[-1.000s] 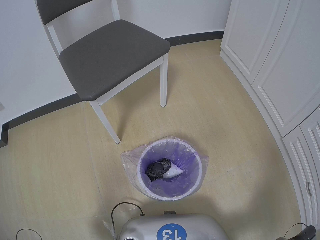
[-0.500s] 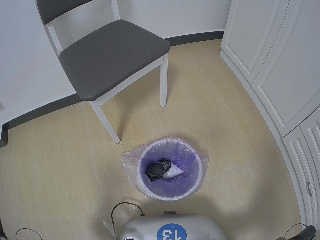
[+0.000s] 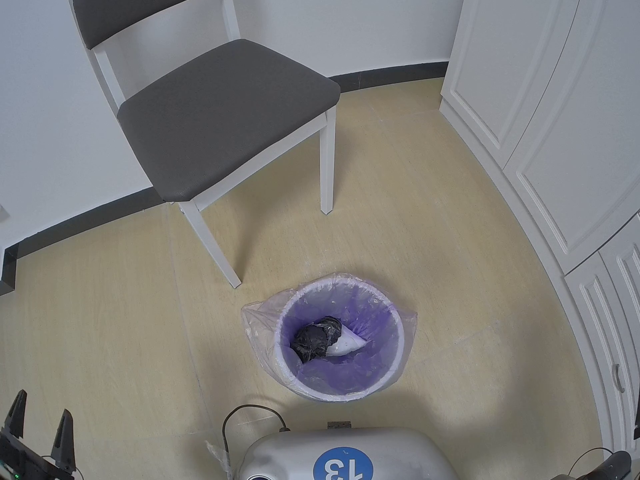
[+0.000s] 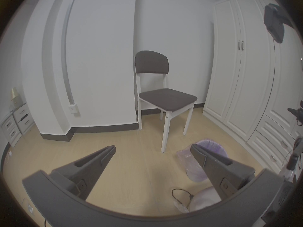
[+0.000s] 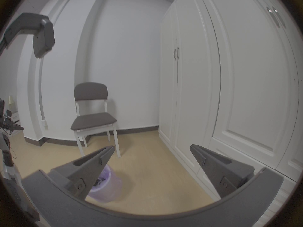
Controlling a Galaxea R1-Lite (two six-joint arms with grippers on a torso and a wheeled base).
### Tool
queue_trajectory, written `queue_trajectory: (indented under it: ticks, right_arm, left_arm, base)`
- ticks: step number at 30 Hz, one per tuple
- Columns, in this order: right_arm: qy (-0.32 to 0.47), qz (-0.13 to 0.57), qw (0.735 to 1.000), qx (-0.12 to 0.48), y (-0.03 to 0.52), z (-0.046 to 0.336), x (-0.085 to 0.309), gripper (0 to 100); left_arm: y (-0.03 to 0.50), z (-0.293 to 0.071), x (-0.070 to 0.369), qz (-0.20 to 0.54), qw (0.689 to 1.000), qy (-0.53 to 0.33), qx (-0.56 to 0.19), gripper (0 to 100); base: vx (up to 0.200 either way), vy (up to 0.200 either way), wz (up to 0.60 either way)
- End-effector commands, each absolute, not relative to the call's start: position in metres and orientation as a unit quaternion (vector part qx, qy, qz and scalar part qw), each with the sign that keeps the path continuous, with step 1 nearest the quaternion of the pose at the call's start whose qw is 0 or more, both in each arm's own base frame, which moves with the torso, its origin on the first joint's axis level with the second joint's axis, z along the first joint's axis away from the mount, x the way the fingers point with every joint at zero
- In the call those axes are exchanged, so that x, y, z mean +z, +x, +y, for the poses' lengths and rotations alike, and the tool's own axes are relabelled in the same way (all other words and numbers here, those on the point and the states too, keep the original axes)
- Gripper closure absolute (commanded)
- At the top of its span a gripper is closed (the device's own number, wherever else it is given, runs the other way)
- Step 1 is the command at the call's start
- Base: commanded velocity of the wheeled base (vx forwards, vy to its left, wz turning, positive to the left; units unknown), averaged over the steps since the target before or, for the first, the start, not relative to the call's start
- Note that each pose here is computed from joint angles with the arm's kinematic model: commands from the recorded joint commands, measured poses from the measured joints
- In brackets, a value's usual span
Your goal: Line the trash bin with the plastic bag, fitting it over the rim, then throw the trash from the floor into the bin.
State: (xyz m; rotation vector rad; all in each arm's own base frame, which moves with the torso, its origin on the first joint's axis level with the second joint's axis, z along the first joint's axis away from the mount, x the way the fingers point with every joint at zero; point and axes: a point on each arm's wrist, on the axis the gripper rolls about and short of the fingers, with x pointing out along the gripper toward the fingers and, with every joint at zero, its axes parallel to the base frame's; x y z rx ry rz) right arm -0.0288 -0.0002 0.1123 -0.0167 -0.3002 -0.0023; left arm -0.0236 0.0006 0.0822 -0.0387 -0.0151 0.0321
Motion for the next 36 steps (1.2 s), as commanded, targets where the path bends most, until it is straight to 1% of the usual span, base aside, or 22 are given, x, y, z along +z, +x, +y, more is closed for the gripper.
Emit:
queue_trajectory:
  ticks: [1, 6, 9, 12, 13, 16, 20, 26, 28, 30, 36]
  right_arm:
    - [-0.011, -0.121, 0.993, 0.0, -0.026, 0.0, 0.1, 0]
    - [-0.037, -0.077, 0.996, -0.003, -0.024, 0.0, 0.091, 0]
    - [-0.073, -0.041, 0.996, -0.004, -0.023, 0.0, 0.084, 0]
    - [-0.081, -0.038, 0.996, -0.008, -0.023, 0.0, 0.083, 0]
    - [-0.079, -0.037, 0.996, -0.015, -0.023, -0.001, 0.083, 0]
    - [-0.085, -0.032, 0.994, -0.066, -0.023, -0.003, 0.083, 0]
    - [-0.098, -0.029, 0.991, -0.083, -0.023, -0.004, 0.083, 0]
    - [-0.088, -0.029, 0.992, -0.084, -0.023, -0.004, 0.083, 0]
    - [-0.037, -0.031, 0.99, -0.136, -0.024, -0.006, 0.083, 0]
    - [-0.004, -0.034, 0.985, -0.167, -0.024, -0.008, 0.083, 0]
    - [0.006, -0.04, 0.98, -0.194, -0.025, -0.009, 0.084, 0]
  left_arm:
    - [-0.023, 0.001, 0.076, 0.0, 1.0, -0.019, 0.015, 0]
    - [-0.023, 0.0, 0.076, -0.002, 1.0, -0.011, 0.008, 0]
    - [-0.023, 0.0, 0.076, -0.002, 1.0, -0.011, 0.009, 0]
    - [-0.023, 0.0, 0.076, -0.002, 1.0, -0.005, 0.008, 0]
    - [-0.023, 0.0, 0.076, -0.002, 1.0, -0.005, 0.008, 0]
    - [-0.023, 0.0, 0.076, -0.002, 1.0, -0.002, 0.008, 0]
    - [-0.023, 0.0, 0.076, -0.002, 1.0, -0.003, 0.008, 0]
    - [-0.023, 0.0, 0.076, -0.002, 1.0, -0.003, 0.008, 0]
    - [-0.023, 0.0, 0.076, -0.002, 1.0, -0.003, 0.008, 0]
    - [-0.023, 0.0, 0.076, -0.002, 1.0, -0.003, 0.008, 0]
    - [-0.023, 0.0, 0.076, -0.002, 1.0, -0.003, 0.008, 0]
  base:
    - [0.0, 0.0, 0.0]
    - [0.0, 0.0, 0.0]
    - [0.0, 0.0, 0.0]
    - [0.0, 0.0, 0.0]
    - [0.0, 0.0, 0.0]
    - [0.0, 0.0, 0.0]
    - [0.0, 0.0, 0.0]
    - [0.0, 0.0, 0.0]
    - [0.0, 0.0, 0.0]
    - [0.0, 0.0, 0.0]
    - [0.0, 0.0, 0.0]
